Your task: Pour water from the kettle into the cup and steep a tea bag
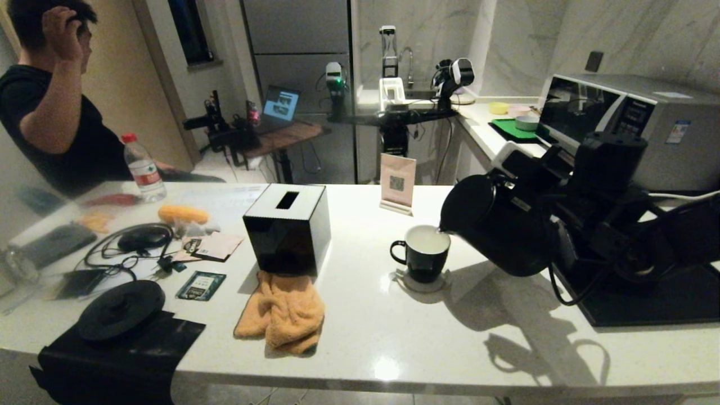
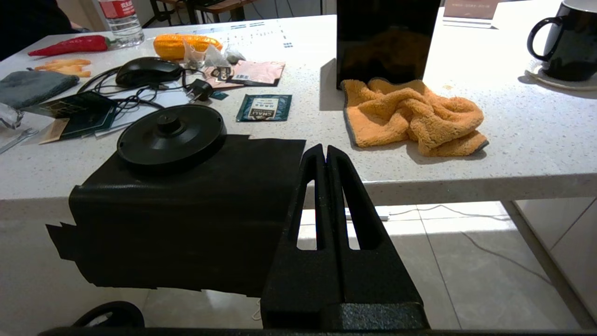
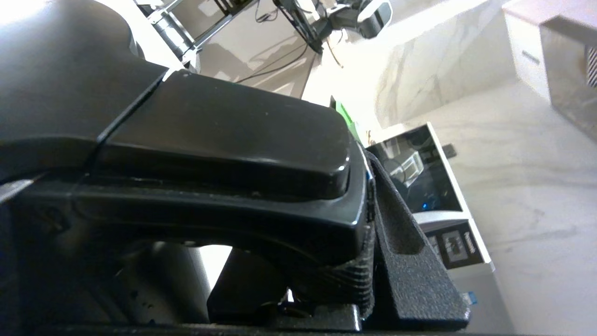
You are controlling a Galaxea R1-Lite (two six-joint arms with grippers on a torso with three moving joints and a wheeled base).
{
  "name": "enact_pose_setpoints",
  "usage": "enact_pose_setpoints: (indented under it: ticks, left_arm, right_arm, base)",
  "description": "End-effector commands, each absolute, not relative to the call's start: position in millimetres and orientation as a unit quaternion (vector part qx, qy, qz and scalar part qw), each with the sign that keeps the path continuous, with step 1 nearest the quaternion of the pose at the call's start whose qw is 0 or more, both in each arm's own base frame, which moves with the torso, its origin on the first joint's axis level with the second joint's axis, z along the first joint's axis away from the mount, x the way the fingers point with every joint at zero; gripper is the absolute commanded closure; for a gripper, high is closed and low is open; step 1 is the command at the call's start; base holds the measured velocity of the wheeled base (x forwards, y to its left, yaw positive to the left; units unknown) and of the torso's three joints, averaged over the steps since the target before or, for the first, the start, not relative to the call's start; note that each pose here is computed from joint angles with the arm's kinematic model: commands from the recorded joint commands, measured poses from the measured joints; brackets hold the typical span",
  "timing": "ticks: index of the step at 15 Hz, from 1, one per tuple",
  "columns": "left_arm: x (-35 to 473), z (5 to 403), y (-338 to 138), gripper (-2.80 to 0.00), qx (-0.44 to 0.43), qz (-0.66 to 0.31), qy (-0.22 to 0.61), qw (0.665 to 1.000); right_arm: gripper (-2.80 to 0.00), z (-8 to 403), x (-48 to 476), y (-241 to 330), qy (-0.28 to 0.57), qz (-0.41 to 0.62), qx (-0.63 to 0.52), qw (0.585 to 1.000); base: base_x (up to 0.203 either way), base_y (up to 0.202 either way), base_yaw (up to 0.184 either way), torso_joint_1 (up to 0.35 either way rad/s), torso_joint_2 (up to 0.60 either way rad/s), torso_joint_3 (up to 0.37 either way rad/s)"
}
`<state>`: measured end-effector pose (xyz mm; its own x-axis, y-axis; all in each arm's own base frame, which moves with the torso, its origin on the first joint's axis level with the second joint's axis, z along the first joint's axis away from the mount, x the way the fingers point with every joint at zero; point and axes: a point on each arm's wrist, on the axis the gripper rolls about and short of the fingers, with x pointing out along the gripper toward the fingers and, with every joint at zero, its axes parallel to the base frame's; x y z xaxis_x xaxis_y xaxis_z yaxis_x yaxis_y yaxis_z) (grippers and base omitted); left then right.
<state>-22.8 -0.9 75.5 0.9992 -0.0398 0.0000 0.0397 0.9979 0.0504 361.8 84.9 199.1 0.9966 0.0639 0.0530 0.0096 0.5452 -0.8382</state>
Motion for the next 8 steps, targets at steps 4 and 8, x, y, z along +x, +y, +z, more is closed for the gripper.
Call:
enact_pose_setpoints:
  ticks: [4,8]
  left_arm:
    - [-22.8,75.5,-0.9,0.0,0.025,-0.02,-0.001,0.999]
    - [-22.8,75.5,-0.9,0.0,0.025,-0.02,-0.001,0.999]
  right_arm:
    - [0.0,199.0,361.5,86.6,-0.049,0.028,-0.497,0.866]
    - [0.0,199.6,361.2,86.6,-0.051,0.028,-0.502,0.863]
  base:
    - [0.0,0.0,0.0,0.0,0.0,0.0]
    - [0.0,0.0,0.0,0.0,0.0,0.0]
